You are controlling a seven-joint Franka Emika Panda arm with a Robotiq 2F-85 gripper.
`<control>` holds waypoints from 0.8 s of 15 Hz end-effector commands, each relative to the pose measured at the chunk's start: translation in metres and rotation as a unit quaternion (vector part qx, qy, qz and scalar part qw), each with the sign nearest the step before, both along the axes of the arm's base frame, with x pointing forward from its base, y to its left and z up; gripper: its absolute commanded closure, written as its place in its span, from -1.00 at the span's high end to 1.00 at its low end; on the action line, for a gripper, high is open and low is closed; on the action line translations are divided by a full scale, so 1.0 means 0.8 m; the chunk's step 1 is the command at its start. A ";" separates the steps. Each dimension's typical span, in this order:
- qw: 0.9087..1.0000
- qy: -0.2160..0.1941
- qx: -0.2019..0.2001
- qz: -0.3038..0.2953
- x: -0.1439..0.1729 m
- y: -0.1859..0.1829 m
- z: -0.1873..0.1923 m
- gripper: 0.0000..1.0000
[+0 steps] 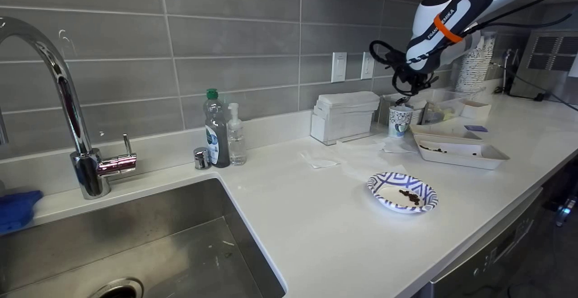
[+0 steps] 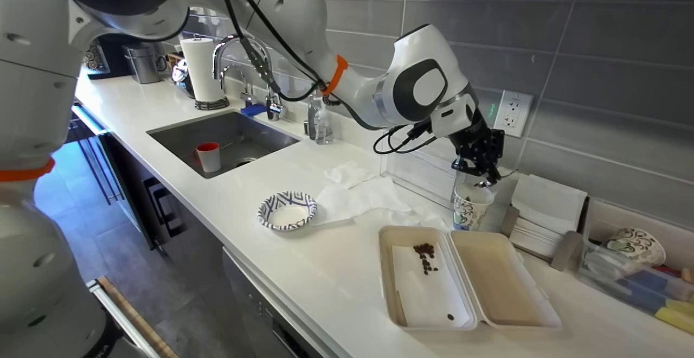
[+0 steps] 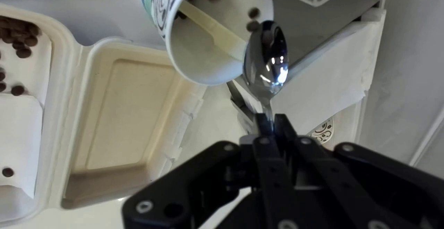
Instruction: Pick up the spoon from the counter and scoop some of the contents in the bowl and pour them in the cup
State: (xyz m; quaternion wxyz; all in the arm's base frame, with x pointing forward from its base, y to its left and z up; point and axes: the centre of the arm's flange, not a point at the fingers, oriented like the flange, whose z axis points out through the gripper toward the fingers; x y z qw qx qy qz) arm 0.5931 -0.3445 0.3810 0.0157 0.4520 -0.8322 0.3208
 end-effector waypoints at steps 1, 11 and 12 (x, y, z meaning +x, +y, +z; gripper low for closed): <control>1.000 0.004 -0.018 0.002 -0.013 0.017 0.000 -0.96; 0.997 0.002 -0.078 0.019 -0.007 0.013 0.006 -0.96; 0.996 0.003 -0.081 0.022 -0.005 0.014 0.005 -0.96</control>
